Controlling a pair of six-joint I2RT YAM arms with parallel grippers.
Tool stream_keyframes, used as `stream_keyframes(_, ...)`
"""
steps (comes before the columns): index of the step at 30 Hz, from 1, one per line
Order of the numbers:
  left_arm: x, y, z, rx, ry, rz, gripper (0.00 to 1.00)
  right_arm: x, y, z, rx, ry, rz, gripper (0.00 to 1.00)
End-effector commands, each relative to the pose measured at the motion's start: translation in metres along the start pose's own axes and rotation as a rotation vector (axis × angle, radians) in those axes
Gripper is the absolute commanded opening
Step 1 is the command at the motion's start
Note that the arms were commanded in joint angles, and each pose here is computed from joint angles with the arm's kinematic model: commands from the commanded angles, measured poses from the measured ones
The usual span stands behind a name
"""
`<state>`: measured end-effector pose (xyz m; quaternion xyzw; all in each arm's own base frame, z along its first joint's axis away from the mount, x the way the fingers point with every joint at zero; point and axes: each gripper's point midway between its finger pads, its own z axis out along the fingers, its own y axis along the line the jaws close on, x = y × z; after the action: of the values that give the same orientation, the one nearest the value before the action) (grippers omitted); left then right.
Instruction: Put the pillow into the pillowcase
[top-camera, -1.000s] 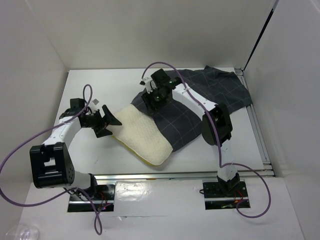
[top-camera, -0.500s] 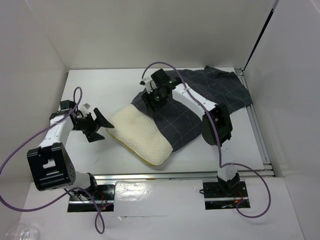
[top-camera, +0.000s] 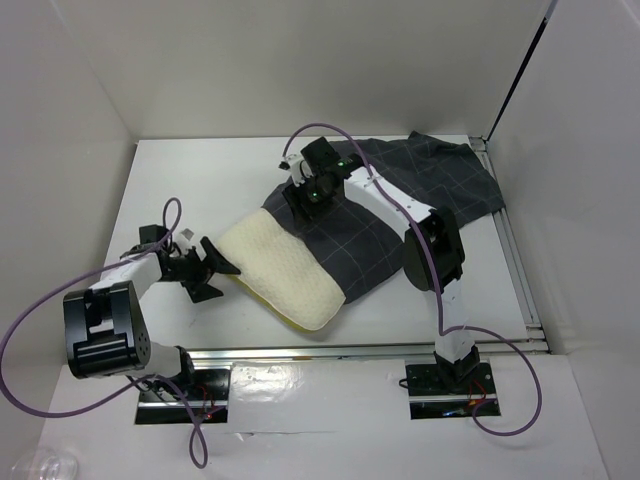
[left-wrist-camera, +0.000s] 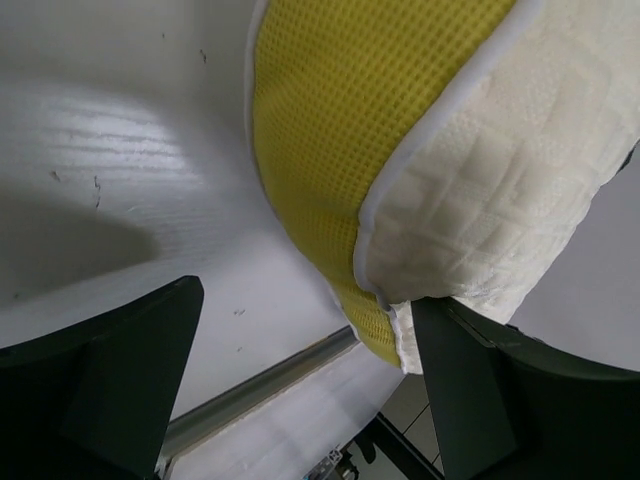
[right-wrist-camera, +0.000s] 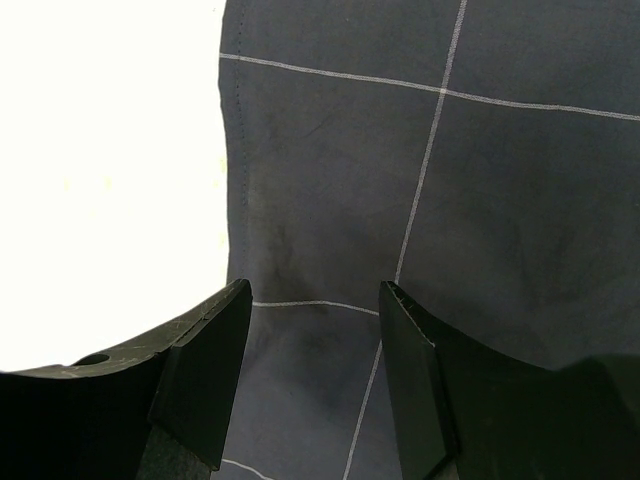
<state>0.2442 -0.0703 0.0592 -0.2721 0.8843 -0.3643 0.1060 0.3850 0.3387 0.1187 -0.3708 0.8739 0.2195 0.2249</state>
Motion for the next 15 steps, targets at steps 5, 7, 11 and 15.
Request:
stream_keyframes(5,-0.023,-0.023,0.013,0.148,-0.09,0.057,0.99,-0.015,0.01,-0.008,-0.007,-0.04,-0.028,0.62)
stream_keyframes(7,-0.027,-0.029,0.012,0.177,-0.105,0.072,0.99,-0.014,0.009,-0.006,-0.008,-0.031,-0.025,0.62)
stream_keyframes(11,-0.029,-0.052,0.0,0.249,-0.106,0.114,0.99,-0.016,0.01,-0.005,-0.017,-0.036,-0.027,0.62)
stream_keyframes(15,-0.031,-0.061,-0.006,0.272,-0.119,0.107,0.99,-0.02,0.01,-0.007,-0.016,-0.045,-0.03,0.62)
